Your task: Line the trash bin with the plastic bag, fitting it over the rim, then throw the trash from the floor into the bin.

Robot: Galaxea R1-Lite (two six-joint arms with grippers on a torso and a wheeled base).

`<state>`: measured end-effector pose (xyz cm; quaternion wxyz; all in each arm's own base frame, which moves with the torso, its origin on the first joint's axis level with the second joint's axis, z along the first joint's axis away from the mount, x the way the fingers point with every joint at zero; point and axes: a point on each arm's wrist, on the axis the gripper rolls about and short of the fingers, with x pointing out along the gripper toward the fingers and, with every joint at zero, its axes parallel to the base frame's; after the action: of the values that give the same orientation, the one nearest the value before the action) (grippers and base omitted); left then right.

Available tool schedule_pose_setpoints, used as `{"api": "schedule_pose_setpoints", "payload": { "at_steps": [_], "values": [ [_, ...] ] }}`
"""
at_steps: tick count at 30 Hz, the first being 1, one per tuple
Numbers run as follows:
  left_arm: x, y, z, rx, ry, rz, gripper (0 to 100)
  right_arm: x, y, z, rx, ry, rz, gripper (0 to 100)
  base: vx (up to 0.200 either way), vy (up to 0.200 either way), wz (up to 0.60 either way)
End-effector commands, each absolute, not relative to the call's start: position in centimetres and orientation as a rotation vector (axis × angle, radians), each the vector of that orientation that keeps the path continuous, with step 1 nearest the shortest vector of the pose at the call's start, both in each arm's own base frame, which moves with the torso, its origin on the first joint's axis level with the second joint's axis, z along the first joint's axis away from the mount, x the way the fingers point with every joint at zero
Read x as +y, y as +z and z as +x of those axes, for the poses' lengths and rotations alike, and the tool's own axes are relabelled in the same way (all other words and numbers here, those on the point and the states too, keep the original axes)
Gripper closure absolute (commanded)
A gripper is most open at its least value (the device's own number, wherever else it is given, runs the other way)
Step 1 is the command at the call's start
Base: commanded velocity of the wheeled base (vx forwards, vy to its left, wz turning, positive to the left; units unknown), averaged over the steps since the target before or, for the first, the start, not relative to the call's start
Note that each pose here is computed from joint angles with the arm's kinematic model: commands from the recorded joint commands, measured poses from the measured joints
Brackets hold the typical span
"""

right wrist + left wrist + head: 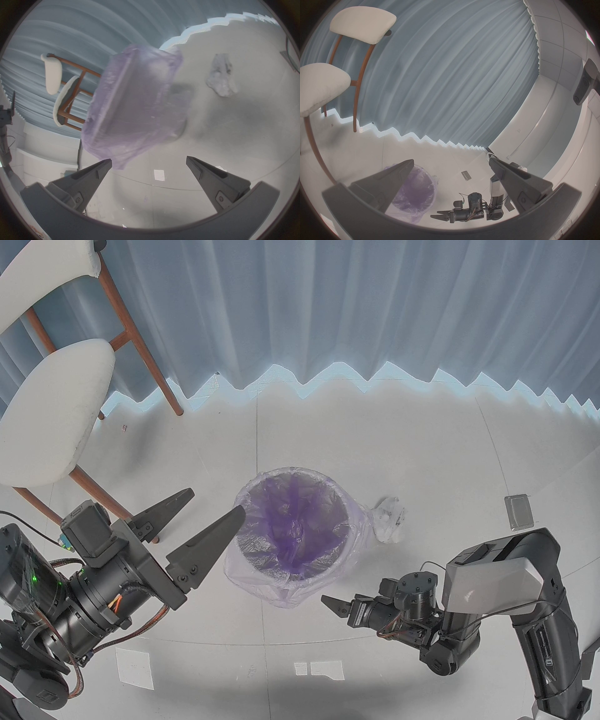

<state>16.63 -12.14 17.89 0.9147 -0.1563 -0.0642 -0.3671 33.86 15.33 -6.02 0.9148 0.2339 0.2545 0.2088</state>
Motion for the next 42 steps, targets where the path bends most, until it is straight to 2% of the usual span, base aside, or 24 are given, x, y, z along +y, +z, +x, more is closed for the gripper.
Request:
{"api": "schedule_pose_setpoints", "payload": {
  "at_steps": [1, 9, 23, 35, 42],
  "values": [
    [-12.1, 17.9, 16.6, -0.133, -0.755, -0.322, 0, 17.2, -5.9, 33.8, 0.511, 0.482, 0.478, 0, 0.000, 0.000, 0.00],
    [-12.2, 17.7, 16.7, -0.124, -0.754, -0.319, 0, 19.8, -7.2, 34.7, 0.481, 0.529, 0.473, 0, 0.000, 0.000, 0.00],
    [-12.1, 17.6, 16.6, -0.120, -0.752, -0.320, 0, 21.3, -7.5, 37.1, 0.502, 0.522, 0.463, 0, 0.000, 0.000, 0.00],
    [-12.1, 17.7, 16.6, -0.125, -0.753, -0.320, 0, 21.5, -7.2, 37.9, 0.595, 0.489, 0.462, 0, 0.000, 0.000, 0.00],
    [-12.1, 17.7, 16.7, -0.122, -0.752, -0.319, 0, 21.8, -6.7, 38.5, 0.713, 0.443, 0.447, 0, 0.000, 0.000, 0.00]
  ]
}}
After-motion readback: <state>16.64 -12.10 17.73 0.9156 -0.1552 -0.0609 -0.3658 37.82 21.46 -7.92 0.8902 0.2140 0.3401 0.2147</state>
